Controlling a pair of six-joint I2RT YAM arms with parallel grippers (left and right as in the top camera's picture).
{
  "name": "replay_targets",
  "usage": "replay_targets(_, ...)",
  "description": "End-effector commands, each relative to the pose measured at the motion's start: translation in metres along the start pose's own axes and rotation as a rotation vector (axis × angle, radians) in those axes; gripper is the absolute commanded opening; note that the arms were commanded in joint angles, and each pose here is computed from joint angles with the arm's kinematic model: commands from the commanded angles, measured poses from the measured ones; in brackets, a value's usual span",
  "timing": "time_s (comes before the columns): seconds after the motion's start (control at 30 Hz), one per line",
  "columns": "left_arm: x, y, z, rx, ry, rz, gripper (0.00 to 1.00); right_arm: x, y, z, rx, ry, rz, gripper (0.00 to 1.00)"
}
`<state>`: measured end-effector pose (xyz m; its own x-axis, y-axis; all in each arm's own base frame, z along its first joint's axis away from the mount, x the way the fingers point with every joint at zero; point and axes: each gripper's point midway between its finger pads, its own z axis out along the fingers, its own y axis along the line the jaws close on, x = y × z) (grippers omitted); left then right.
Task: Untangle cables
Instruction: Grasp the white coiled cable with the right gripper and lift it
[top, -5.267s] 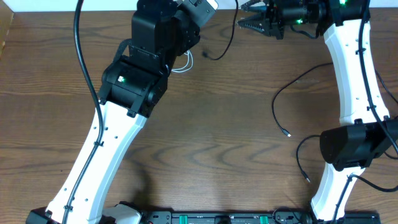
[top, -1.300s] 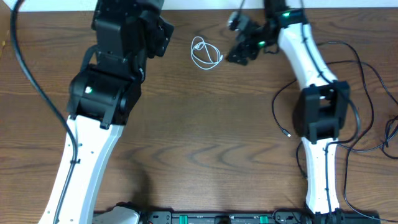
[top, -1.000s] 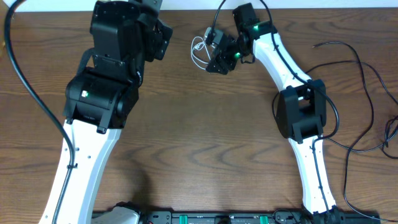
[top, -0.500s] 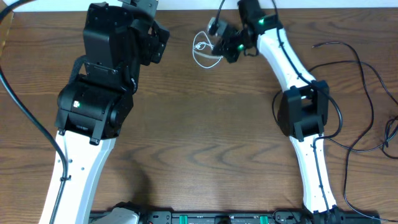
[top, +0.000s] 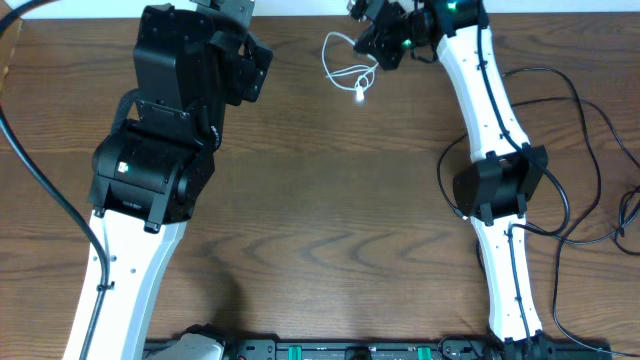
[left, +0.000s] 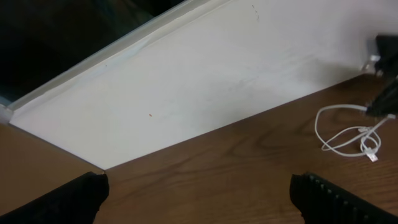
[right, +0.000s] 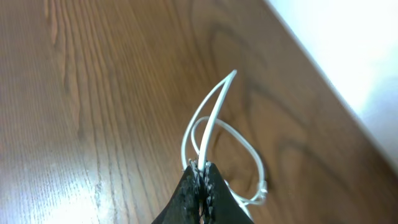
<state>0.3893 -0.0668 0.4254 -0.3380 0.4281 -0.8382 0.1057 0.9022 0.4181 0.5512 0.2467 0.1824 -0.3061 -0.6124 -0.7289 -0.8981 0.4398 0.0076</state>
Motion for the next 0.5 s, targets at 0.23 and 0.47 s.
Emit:
replay_targets(0.23,-0.004,0.005,-0.004,-0.006,-0.006,-0.017,0.99,-0.048,0.002,-0.073,0.124,-0.079,-0.077,0.01)
replay_targets(0.47,0.005,0.004,0.012,-0.011,0.035,-0.012,0.99,-0.073,0.014,-0.149,0.231,-0.112,-0.105,0.01)
